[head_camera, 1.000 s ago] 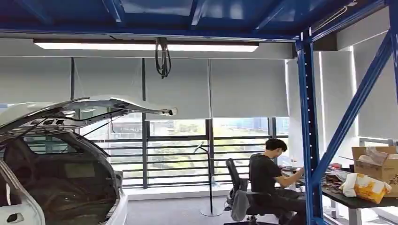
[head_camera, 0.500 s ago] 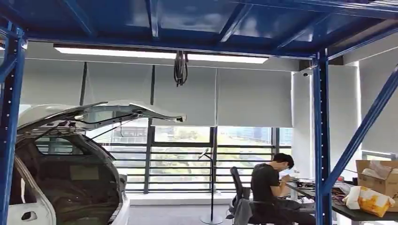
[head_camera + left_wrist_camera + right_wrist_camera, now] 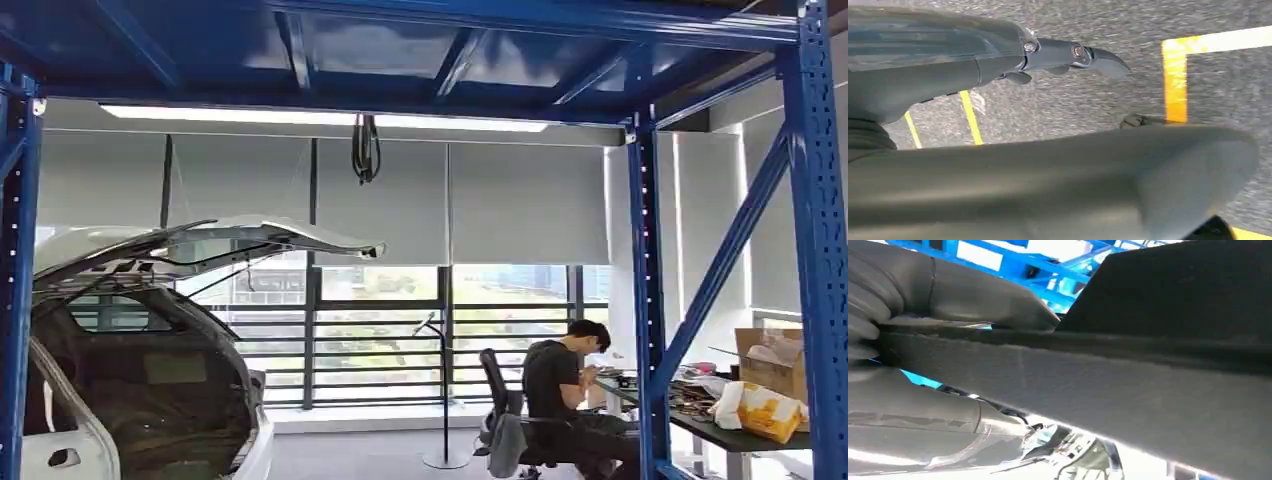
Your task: Take the parts from the cabinet and place them on the table.
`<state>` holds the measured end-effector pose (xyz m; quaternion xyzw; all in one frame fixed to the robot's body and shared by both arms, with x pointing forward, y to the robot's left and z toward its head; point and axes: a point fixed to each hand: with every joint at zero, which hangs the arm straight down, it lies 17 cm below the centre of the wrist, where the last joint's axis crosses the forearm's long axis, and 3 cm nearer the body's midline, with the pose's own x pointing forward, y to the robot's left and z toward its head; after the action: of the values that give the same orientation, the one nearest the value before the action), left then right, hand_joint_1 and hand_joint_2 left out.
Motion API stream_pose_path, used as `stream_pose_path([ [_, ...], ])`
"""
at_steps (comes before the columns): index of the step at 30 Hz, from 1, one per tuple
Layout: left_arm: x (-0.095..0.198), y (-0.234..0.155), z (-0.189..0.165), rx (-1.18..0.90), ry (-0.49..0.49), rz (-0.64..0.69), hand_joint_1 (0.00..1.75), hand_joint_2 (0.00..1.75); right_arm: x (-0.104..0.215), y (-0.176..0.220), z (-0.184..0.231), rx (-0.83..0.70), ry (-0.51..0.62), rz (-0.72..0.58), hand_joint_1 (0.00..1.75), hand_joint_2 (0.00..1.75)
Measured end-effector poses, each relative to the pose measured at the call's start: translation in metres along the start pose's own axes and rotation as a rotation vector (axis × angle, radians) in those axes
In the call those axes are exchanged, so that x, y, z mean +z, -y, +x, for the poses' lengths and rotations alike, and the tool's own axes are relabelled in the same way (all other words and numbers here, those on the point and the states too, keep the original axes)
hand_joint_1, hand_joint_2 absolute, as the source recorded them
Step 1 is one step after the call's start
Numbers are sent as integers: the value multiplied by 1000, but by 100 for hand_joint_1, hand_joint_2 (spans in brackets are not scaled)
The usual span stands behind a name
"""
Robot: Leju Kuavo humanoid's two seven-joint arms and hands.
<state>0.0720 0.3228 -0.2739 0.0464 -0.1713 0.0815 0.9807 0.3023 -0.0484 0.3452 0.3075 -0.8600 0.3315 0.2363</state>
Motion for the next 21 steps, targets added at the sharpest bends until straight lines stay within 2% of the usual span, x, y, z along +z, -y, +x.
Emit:
stream_pose_path([
  [21,0,-1,-1,-25,-10,-6,0,0,11,-22,-1,-66,5,29,175,175],
])
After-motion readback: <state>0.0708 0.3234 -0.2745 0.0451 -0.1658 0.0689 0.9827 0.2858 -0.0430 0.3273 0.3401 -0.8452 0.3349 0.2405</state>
